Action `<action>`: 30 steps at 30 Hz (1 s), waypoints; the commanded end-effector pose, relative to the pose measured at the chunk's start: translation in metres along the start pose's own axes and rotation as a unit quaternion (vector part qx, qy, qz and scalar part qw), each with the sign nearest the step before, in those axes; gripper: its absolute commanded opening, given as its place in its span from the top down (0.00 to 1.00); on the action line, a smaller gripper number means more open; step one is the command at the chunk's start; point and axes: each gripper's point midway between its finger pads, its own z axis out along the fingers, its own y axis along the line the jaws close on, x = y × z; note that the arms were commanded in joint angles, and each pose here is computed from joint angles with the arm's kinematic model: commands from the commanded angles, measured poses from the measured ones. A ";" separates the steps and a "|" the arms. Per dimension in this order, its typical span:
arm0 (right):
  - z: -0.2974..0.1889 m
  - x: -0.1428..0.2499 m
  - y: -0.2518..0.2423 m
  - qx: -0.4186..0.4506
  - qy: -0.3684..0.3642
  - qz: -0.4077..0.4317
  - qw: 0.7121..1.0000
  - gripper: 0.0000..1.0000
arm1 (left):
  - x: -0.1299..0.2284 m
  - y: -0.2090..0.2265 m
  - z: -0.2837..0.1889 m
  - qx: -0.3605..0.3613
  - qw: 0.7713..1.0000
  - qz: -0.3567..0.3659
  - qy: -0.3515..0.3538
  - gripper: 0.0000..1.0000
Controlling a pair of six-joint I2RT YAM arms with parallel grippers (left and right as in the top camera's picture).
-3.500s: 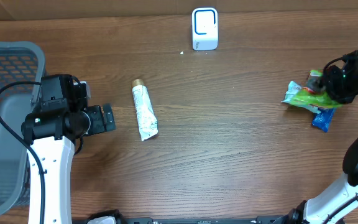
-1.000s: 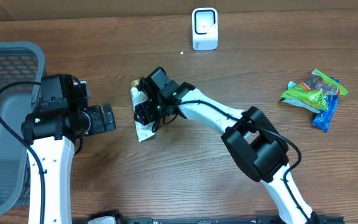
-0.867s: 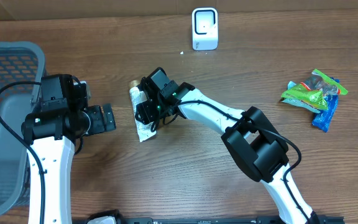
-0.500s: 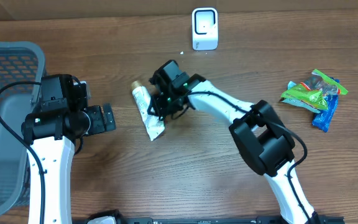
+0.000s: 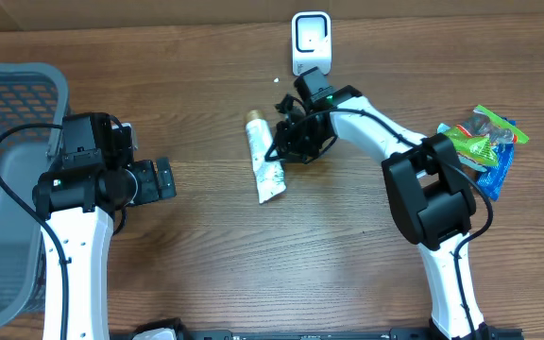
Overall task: Scan the item barcode
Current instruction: 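Lower the right gripper and close it on the white tube, then lift the white tube and raise it toward the scanner, right gripper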
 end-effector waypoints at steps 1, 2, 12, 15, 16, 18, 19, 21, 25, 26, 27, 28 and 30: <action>0.002 0.007 -0.021 0.023 0.017 0.029 0.999 0.96 | 0.000 -0.002 -0.001 0.005 1.000 0.010 -0.001 0.01; 0.001 0.010 -0.022 0.025 0.022 0.035 0.999 0.96 | 0.000 -0.002 -0.001 0.005 1.000 0.010 -0.001 0.01; 0.007 0.003 -0.016 0.026 0.006 0.011 1.000 0.54 | 0.000 -0.002 -0.001 0.005 1.000 0.010 -0.001 0.01; 0.015 -0.001 -0.014 0.046 -0.008 -0.004 0.999 0.49 | 0.000 -0.002 -0.001 0.005 1.000 0.010 -0.001 0.00; 0.018 -0.001 -0.013 0.053 -0.011 -0.006 0.998 0.47 | 0.000 -0.002 -0.001 0.005 1.000 0.010 -0.001 0.01; 0.024 -0.001 -0.014 0.076 -0.018 0.004 0.997 0.46 | 0.000 -0.002 -0.001 0.005 1.000 0.010 -0.001 0.01; 0.026 0.000 -0.013 0.085 -0.021 0.003 0.996 0.45 | 0.000 -0.002 -0.001 0.005 1.000 0.010 -0.001 0.00; 0.031 0.001 -0.012 0.100 -0.025 0.004 0.995 0.46 | 0.000 -0.002 -0.001 0.005 1.000 0.010 -0.001 0.00; 0.036 0.005 -0.017 0.139 -0.037 0.039 0.989 0.73 | 0.000 -0.002 -0.001 0.005 1.000 0.010 -0.001 0.00; 0.036 0.006 -0.018 0.141 -0.037 0.044 0.988 0.79 | 0.000 -0.002 -0.001 0.005 1.000 0.010 -0.001 0.01; 0.037 0.006 -0.018 0.141 -0.037 0.044 0.988 0.85 | 0.000 -0.002 -0.001 0.005 1.000 0.010 -0.001 0.01; 0.037 0.006 -0.018 0.141 -0.036 0.045 0.988 0.92 | 0.000 -0.002 -0.001 0.005 1.000 0.010 -0.001 0.00; 0.036 0.007 -0.015 0.131 -0.032 0.046 0.990 0.96 | 0.000 -0.002 -0.001 0.005 1.000 0.010 -0.001 0.00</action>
